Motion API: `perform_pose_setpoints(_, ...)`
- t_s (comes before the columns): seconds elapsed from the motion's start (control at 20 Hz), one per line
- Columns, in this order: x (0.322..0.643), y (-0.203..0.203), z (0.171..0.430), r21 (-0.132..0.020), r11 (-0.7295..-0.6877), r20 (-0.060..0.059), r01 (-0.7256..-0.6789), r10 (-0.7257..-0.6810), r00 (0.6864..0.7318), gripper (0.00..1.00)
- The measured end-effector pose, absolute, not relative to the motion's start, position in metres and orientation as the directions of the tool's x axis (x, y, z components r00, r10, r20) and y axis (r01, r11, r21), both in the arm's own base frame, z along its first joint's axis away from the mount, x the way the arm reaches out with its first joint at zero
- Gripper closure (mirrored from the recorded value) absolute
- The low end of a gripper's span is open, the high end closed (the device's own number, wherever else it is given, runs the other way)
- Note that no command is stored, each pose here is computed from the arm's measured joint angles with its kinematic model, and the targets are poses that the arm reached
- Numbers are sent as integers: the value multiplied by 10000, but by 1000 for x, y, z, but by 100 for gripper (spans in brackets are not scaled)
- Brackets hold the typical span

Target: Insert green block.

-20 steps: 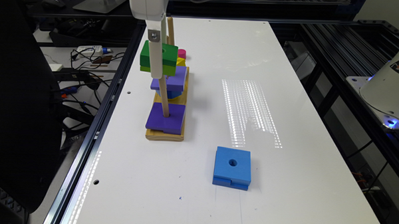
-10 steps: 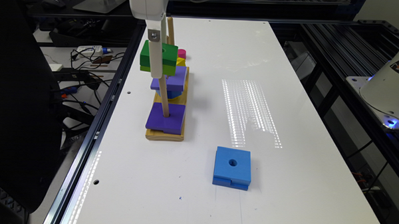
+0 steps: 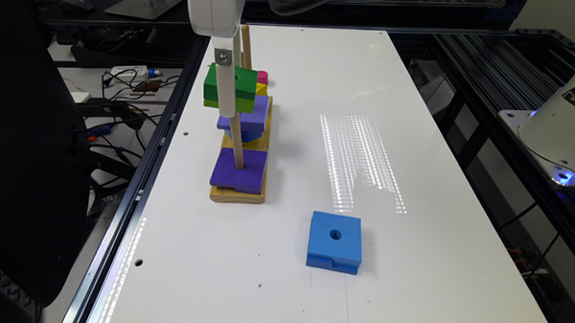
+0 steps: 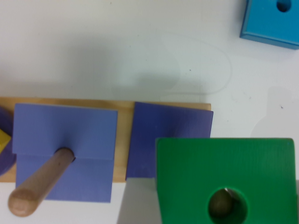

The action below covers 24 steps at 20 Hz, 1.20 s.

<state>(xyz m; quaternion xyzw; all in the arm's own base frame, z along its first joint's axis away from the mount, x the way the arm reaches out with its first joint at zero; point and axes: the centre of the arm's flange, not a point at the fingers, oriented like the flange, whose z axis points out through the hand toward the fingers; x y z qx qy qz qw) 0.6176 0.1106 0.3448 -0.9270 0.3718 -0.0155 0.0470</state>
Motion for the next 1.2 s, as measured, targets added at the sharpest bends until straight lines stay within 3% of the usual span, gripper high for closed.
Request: perform_pose_setpoints(1.2,620,110,331,-947,-7190,-107,-6885,-6908,7229,100)
